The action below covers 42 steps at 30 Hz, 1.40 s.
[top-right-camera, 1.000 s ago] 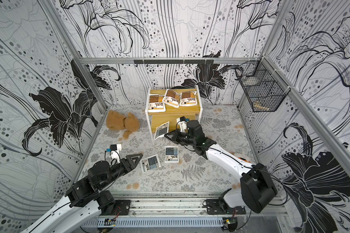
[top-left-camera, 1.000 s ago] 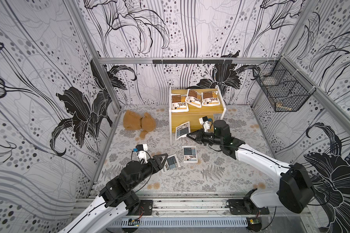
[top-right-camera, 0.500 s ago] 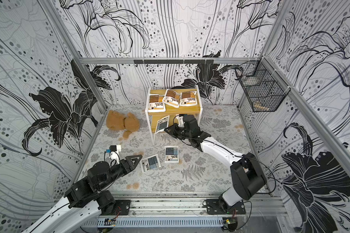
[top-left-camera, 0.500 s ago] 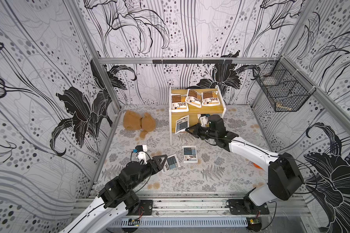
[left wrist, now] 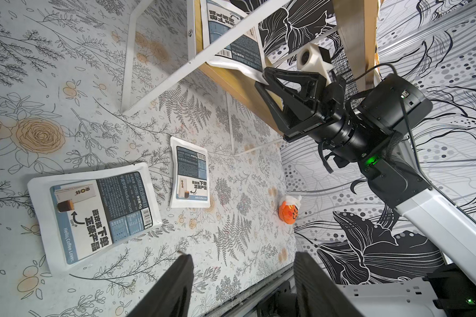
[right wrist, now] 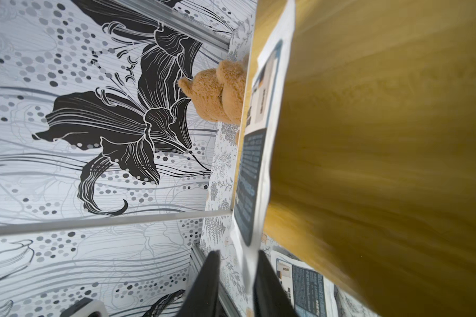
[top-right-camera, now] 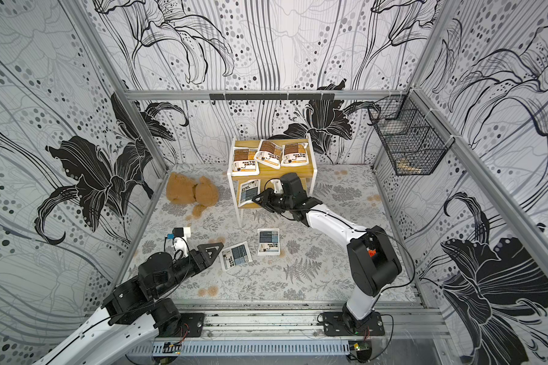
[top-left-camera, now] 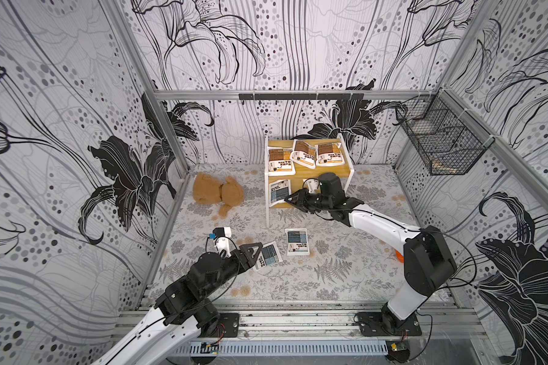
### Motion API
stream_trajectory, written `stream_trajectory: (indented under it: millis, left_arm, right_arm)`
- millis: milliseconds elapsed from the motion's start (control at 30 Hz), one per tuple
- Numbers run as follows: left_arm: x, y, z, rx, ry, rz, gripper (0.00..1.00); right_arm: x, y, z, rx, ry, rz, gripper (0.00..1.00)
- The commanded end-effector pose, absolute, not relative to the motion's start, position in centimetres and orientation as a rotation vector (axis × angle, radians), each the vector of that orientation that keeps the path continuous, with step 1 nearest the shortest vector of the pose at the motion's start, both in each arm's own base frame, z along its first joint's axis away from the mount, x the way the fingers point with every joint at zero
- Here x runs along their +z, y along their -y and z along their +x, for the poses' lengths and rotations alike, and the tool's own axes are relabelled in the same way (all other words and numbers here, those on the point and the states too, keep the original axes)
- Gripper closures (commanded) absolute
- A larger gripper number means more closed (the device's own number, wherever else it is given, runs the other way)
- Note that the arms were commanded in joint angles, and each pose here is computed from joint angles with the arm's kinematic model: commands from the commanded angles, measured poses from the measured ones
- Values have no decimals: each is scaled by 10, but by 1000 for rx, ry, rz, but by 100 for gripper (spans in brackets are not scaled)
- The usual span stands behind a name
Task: Place the bagged coffee beans on the shelf by color
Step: Place the bagged coffee beans on the shelf.
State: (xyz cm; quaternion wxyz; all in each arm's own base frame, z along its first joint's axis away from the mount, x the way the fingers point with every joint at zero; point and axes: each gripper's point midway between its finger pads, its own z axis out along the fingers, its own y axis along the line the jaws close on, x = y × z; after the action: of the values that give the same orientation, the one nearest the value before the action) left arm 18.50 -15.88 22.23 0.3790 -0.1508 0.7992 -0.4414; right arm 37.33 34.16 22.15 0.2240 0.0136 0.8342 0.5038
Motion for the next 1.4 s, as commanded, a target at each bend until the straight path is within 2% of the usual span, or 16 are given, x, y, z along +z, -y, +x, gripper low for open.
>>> stream_trajectory:
  millis: [0,400,567,1067,1367]
  left_arm:
    - [224,164,187,-1158,-2022,-371,37]
    - [214,183,193,-1195,-2059,-334,36]
    - [212,197,199,-1212,-2086,-310,32]
    - [194,209,205,-1221,-2121,-303,20]
    - [156,230,195,-1248,-2198,-251,17]
  right_arm:
    - [228,-341,373,1388,-2304,18,62]
    - [220,-312,345,1255,-2385,58,35]
    - [209,-301,331,1220,-2424,66,23]
    - [172,-270,262,1088,-2550,-16,19]
    - [110,-227,204,1029,-2652,51,18]
